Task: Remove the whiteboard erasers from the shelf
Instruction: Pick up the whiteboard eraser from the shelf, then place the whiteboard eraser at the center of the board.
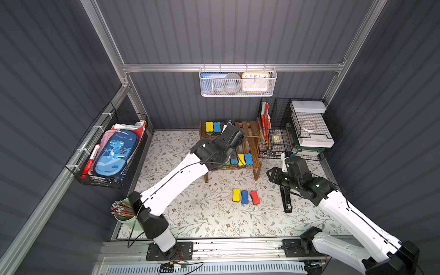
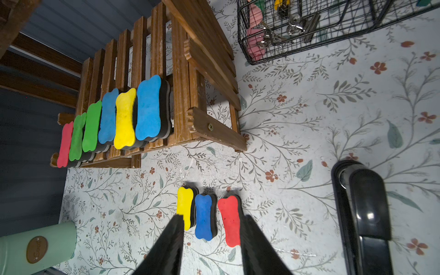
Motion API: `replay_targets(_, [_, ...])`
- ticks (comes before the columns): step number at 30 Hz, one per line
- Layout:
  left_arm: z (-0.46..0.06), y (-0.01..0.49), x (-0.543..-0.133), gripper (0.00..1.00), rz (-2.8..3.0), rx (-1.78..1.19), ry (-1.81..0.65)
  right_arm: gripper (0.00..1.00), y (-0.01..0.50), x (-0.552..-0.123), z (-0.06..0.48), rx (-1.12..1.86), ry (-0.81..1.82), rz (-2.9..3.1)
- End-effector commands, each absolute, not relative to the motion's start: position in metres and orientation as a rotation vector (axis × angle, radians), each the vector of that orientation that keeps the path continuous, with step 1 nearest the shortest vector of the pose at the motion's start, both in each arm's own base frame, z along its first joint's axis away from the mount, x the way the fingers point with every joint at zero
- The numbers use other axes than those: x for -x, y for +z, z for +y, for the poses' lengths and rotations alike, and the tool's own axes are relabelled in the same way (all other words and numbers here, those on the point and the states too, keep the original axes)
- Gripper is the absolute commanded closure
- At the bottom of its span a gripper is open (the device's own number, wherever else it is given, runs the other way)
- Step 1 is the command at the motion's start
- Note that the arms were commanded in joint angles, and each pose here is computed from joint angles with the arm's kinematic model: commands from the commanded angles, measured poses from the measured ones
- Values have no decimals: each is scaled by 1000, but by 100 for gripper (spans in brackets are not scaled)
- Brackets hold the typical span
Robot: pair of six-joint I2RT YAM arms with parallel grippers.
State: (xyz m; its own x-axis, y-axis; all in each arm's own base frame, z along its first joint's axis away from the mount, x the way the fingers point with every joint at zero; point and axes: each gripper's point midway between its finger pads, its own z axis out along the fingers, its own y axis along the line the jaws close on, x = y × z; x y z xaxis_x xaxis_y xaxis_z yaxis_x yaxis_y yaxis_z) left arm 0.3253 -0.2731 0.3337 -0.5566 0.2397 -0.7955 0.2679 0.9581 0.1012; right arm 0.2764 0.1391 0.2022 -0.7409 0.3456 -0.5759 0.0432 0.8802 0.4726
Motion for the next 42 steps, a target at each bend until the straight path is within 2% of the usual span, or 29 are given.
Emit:
replay_targets(1, [-258, 316, -303, 68, 2218, -293, -21, 57, 209, -278, 138, -289, 577, 2336])
replay_targets(9, [-235, 233, -232, 70, 2397, -263, 3, 57, 206, -281, 139, -293, 579, 2341])
replay_targets(18, [-221, 133, -184, 71, 2665, -223, 11, 57, 208, -281, 139, -286, 582, 2330])
replay_targets(27, [-250, 80, -195, 69, 2674, -337, 43, 57, 212, -280, 134, -278, 552, 2325])
replay_targets(42, [-271, 43, -219, 69, 2656, -405, 110, 57, 220, -275, 122, -296, 534, 2302])
